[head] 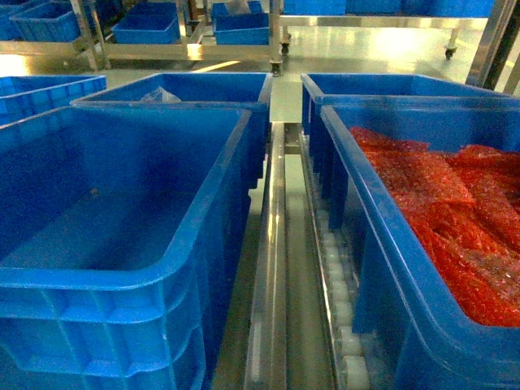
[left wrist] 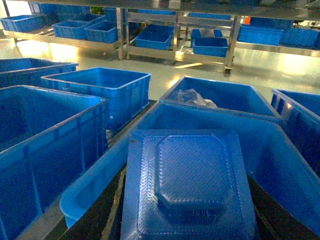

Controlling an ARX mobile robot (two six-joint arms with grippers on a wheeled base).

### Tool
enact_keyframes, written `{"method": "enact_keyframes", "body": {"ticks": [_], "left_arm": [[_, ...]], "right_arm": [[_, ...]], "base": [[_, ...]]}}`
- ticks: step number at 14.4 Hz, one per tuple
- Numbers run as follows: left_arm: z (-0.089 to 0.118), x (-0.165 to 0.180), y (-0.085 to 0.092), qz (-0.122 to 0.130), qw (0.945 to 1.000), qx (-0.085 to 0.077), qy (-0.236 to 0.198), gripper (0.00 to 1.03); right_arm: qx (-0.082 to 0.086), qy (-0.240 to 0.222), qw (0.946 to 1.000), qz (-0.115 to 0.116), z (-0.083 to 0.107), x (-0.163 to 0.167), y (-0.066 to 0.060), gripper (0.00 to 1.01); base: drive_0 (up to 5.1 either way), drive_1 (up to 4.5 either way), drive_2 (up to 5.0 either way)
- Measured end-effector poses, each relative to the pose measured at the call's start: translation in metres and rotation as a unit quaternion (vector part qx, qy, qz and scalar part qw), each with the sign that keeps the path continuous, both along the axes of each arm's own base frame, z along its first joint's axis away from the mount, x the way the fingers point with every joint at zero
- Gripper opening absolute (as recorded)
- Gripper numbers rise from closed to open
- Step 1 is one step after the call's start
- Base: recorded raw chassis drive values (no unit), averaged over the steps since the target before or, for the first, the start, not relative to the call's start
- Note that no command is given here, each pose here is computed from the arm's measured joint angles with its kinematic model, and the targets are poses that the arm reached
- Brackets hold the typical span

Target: Pick blue part to blue bin on bottom shelf

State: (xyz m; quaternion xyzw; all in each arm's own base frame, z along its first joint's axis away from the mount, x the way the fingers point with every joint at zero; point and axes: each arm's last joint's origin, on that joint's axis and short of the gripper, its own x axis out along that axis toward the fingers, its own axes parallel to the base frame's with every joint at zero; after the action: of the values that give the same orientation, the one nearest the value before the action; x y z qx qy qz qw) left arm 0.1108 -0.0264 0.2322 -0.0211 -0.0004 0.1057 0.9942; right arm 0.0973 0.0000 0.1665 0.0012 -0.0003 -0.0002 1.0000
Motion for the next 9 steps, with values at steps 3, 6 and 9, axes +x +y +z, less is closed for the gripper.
{"method": "enact_keyframes", "body": {"ticks": [3,6,9], "left_arm": [[0.0000,0.0000,0.0000,0.000,1.0000,0.000,0.000,0.43],[-0.0001,0.0000,0.0000,0.000,1.0000,0.000,0.000,0.43],[-0.0001,0.0000,0.0000,0.000,1.0000,0.000,0.000,0.43]], "right_arm": [[0.000,0.000,1.0000,0.000,0.0000,0.0000,0.0000,0.98],[0.000,0.000,1.0000,0.000,0.0000,0.0000,0.0000,0.98],[0.000,0.000,1.0000,0.000,0.0000,0.0000,0.0000,0.98]], "base": [[0.0,0.00,0.0],[0.0,0.00,0.0],[0.0,0.00,0.0]]}}
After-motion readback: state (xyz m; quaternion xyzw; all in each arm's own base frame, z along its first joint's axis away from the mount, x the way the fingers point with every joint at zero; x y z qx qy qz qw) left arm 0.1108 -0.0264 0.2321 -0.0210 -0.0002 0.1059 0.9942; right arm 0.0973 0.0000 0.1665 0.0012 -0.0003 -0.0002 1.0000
